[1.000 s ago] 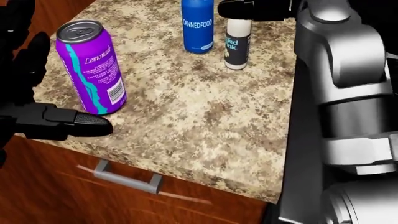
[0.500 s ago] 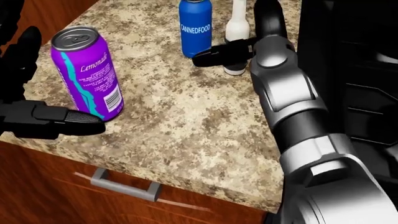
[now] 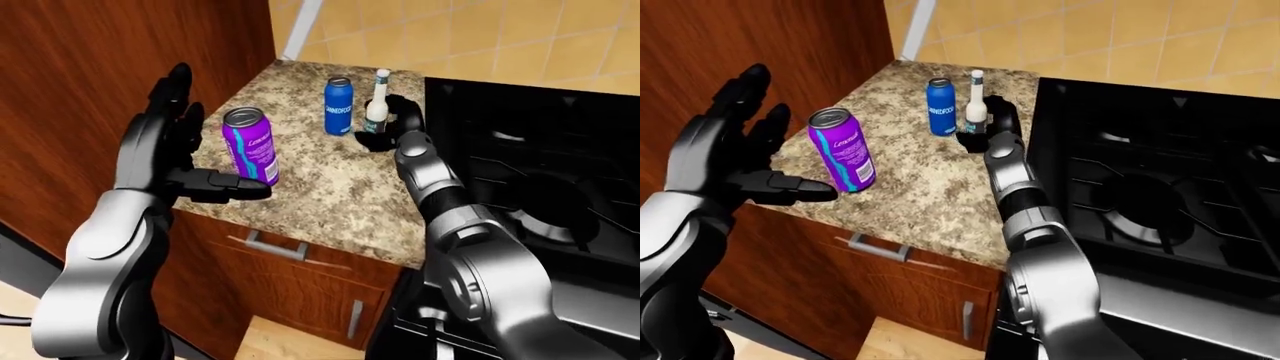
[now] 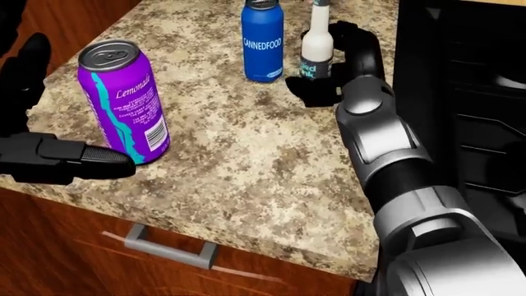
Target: Move the drinks to the dining counter.
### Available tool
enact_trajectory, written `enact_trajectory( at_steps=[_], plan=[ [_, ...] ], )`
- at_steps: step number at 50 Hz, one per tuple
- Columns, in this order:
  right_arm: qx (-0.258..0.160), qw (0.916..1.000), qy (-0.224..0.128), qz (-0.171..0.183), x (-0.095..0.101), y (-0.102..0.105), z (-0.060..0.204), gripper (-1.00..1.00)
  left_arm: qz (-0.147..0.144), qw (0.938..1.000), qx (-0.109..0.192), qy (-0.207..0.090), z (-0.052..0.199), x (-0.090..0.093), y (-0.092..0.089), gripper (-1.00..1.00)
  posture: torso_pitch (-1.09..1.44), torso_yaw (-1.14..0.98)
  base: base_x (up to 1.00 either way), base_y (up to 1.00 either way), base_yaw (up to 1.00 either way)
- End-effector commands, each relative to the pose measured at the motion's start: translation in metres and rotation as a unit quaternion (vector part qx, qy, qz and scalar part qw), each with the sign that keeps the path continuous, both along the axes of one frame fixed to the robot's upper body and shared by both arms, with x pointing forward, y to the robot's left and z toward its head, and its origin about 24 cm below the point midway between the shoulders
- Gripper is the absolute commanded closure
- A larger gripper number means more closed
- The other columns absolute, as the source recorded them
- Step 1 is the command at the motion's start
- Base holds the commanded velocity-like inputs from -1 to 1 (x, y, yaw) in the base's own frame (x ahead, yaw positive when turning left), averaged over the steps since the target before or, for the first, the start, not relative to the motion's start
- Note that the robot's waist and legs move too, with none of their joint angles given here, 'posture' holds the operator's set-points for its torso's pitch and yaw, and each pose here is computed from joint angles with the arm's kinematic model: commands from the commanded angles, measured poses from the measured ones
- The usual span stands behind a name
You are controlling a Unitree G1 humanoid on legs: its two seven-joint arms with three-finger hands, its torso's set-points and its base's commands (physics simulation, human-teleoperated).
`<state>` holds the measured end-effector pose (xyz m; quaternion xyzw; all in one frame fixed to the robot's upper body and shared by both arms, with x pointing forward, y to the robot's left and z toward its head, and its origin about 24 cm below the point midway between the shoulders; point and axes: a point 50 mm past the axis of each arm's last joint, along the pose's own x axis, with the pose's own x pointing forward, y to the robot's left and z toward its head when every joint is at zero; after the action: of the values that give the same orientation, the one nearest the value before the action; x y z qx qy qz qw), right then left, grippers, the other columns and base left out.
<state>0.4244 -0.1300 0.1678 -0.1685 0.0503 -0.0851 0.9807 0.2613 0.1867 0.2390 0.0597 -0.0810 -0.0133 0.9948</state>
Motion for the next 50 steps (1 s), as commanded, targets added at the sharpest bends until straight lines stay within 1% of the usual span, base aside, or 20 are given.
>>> enact_trajectory(
  at_steps=[1, 2, 4, 6, 7, 12, 17, 21, 25, 28, 31, 39, 40, 42, 50],
  plan=[
    [-0.003, 0.9982, -0.059, 0.008, 0.003, 0.004, 0.031, 0.33, 0.000, 0.9992, 0.005, -0.039, 0.014, -0.005, 0.000, -1.00, 0.00, 0.00, 0.00, 0.00, 0.00],
    [-0.004, 0.9984, -0.056, 0.006, 0.003, 0.003, 0.030, 0.43, -0.001, 0.9992, 0.006, -0.040, 0.014, -0.005, 0.000, -1.00, 0.00, 0.00, 0.00, 0.00, 0.00],
    [-0.007, 0.9987, -0.050, 0.004, 0.003, 0.002, 0.027, 0.50, 0.000, 0.9992, 0.005, -0.041, 0.015, -0.005, 0.000, -1.00, 0.00, 0.00, 0.00, 0.00, 0.00],
    [-0.007, 0.9987, -0.049, 0.006, 0.003, 0.002, 0.026, 0.88, -0.001, 0.9992, 0.005, -0.040, 0.014, -0.005, -0.001, -1.00, 0.00, 0.00, 0.00, 0.00, 0.00],
    [-0.007, 0.9987, -0.049, 0.006, 0.003, 0.002, 0.026, 1.00, -0.002, 0.9992, 0.005, -0.040, 0.014, -0.005, -0.001, -1.00, 0.00, 0.00, 0.00, 0.00, 0.00],
    [-0.002, 0.9986, -0.054, 0.005, 0.003, -0.003, 0.031, 1.00, -0.002, 0.9992, 0.005, -0.039, 0.011, -0.005, -0.001, -1.00, 0.00, 0.00, 0.00, 0.00, 0.00],
    [0.012, 0.9974, -0.071, 0.009, 0.002, -0.013, 0.050, 1.00, 0.001, 0.9992, 0.005, -0.039, 0.012, -0.005, 0.000, -1.00, 0.00, 0.00, 0.00, 0.00, 0.00],
    [0.028, 0.9959, -0.085, 0.015, -0.004, -0.021, 0.068, 1.00, 0.003, 0.9992, 0.005, -0.040, 0.014, -0.005, 0.002, -1.00, 0.00, 0.00, 0.00, 0.00, 0.00],
    [0.035, 0.9950, -0.090, 0.022, -0.010, -0.026, 0.076, 1.00, 0.003, 0.9992, 0.007, -0.040, 0.017, -0.006, 0.001, -1.00, 0.00, 0.00, 0.00, 0.00, 0.00],
    [0.034, 0.9945, -0.093, 0.035, -0.016, -0.027, 0.086, 1.00, 0.005, 0.9992, 0.007, -0.040, 0.015, -0.003, 0.002, -1.00, 0.00, 0.00, 0.00, 0.00, 0.00],
    [0.032, 0.9936, -0.098, 0.045, -0.025, -0.027, 0.097, 1.00, 0.009, 0.9993, 0.007, -0.036, 0.010, 0.001, 0.001, -1.00, 0.00, 0.00, 0.00, 0.00, 0.00],
    [0.039, 0.9904, -0.118, 0.061, -0.040, -0.024, 0.115, 1.00, 0.014, 0.9994, 0.015, -0.027, -0.001, 0.016, -0.007, -1.00, 0.00, 0.00, 0.00, 0.00, 0.00],
    [0.039, 0.9900, -0.120, 0.063, -0.041, -0.024, 0.117, 1.00, 0.023, 0.9993, 0.016, -0.024, -0.003, 0.020, -0.005, -1.00, 0.00, 0.00, 0.00, 0.00, 0.00],
    [0.039, 0.9895, -0.123, 0.065, -0.044, -0.024, 0.119, 1.00, 0.031, 0.9992, 0.015, -0.020, -0.006, 0.024, -0.005, -1.00, 0.00, 0.00, 0.00, 0.00, 0.00],
    [0.040, 0.9885, -0.128, 0.070, -0.046, -0.022, 0.121, 1.00, 0.053, 0.9983, 0.020, -0.011, -0.015, 0.033, -0.005, -1.00, 0.00, 0.00, 0.00, 0.00, 0.00]
  ],
)
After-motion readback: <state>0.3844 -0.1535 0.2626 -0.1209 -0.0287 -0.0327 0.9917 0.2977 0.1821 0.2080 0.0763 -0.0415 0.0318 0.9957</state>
